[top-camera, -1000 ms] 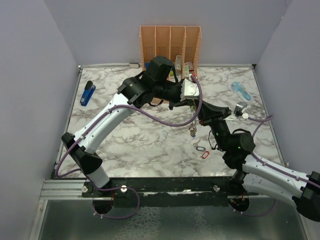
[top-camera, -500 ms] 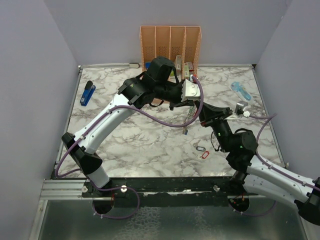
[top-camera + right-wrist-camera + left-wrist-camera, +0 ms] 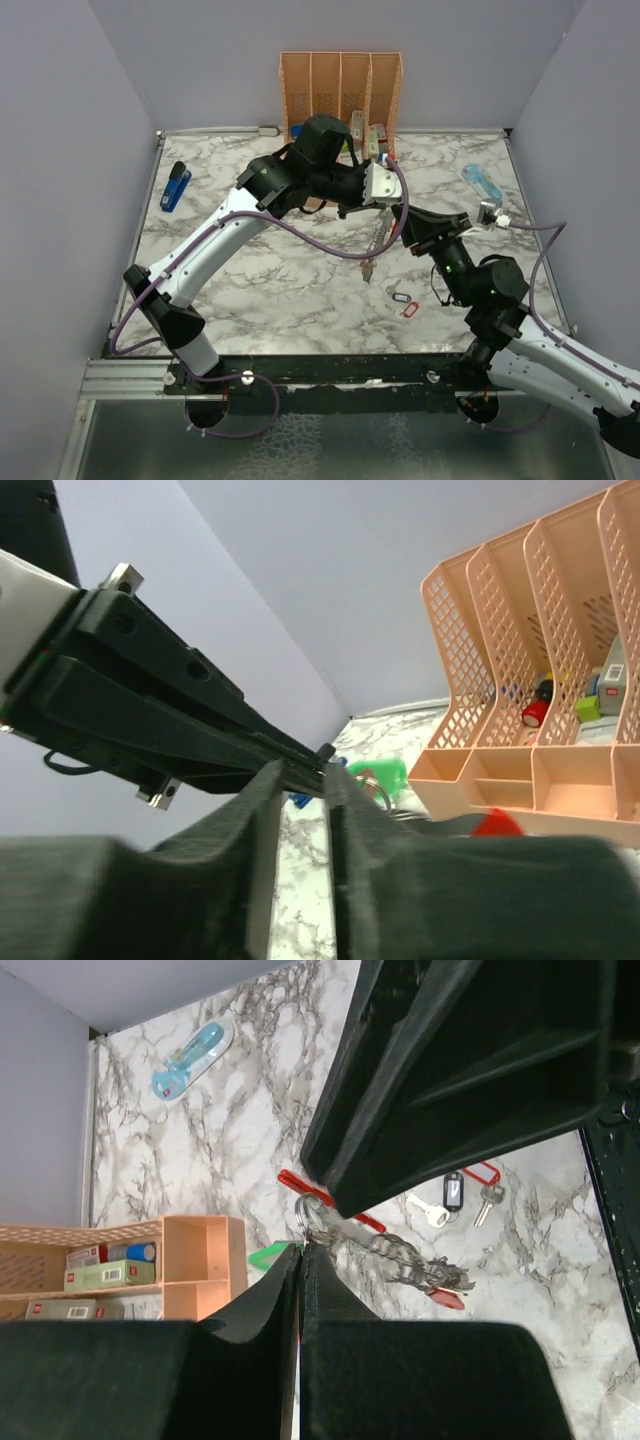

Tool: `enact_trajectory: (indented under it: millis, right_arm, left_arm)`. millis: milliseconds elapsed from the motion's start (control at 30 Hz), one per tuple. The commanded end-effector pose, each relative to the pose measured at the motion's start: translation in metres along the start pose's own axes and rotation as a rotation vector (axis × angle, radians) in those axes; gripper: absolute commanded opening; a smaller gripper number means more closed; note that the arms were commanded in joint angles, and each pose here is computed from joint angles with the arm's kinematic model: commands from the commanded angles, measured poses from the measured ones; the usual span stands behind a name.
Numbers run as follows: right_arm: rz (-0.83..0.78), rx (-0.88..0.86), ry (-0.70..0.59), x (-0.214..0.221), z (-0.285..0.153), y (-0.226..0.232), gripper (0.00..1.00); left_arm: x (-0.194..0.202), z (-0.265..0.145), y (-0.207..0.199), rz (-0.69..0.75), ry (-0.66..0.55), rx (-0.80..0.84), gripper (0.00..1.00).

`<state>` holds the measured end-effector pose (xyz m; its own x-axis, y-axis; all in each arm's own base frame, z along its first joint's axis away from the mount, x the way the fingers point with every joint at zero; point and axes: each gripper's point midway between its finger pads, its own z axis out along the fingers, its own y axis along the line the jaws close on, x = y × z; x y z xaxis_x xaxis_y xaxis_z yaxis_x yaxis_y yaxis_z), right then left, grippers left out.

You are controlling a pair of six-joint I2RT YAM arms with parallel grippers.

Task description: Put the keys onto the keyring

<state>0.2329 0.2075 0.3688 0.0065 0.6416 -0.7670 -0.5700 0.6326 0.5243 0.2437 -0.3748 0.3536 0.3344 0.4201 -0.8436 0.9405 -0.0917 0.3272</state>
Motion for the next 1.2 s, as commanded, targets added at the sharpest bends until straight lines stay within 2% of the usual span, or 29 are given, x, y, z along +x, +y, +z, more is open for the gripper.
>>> enact_trajectory:
  millis: [0, 167, 267, 300, 333, 400, 600, 833, 933, 1033, 1167]
  right_arm:
    - [0.016, 0.065, 0.037, -0.008, -0.013, -0.008, 0.31]
    - [0.003, 0.165, 0.058, -0.008, -0.025, -0.027, 0.43]
    - [-0.006, 0.269, 0.053, -0.012, -0.035, -0.047, 0.58]
    - [-0.018, 0.305, 0.058, -0.012, -0.039, -0.054, 0.70]
    - [-0.029, 0.345, 0.066, -0.010, -0.043, -0.062, 0.77]
    - [-0.048, 0.420, 0.091, -0.005, -0.052, -0.077, 0.84]
    - [-0.116, 0.540, 0.225, 0.031, -0.068, -0.106, 0.88]
    - [-0.157, 0.587, 0.354, 0.069, -0.073, -0.119, 0.87]
    - [-0.174, 0.589, 0.411, 0.081, -0.075, -0.121, 0.86]
    - [-0.176, 0.590, 0.491, 0.096, -0.080, -0.121, 0.85]
    - [-0.149, 0.594, 0.699, 0.131, -0.096, -0.116, 0.84]
  left_arm:
    - [-0.010, -0.008, 0.007, 0.059, -0.004, -0.041, 0.00]
    - [-0.008, -0.005, 0.006, 0.054, -0.006, -0.032, 0.00]
    - [0.005, 0.002, 0.005, 0.058, 0.021, -0.023, 0.00]
    - [0.014, 0.007, 0.004, 0.061, 0.038, -0.016, 0.00]
    - [0.024, 0.011, 0.003, 0.058, 0.058, -0.013, 0.00]
    - [0.044, 0.021, 0.000, 0.051, 0.093, -0.008, 0.00]
    - [0.094, 0.039, -0.001, 0.025, 0.164, -0.020, 0.00]
    - [0.134, 0.025, 0.017, -0.082, 0.126, -0.040, 0.00]
    - [0.160, 0.013, 0.007, -0.089, 0.168, -0.017, 0.00]
    - [0.191, 0.005, -0.022, -0.088, 0.230, 0.065, 0.00]
    - [0.240, -0.002, -0.041, -0.131, 0.334, 0.085, 0.01]
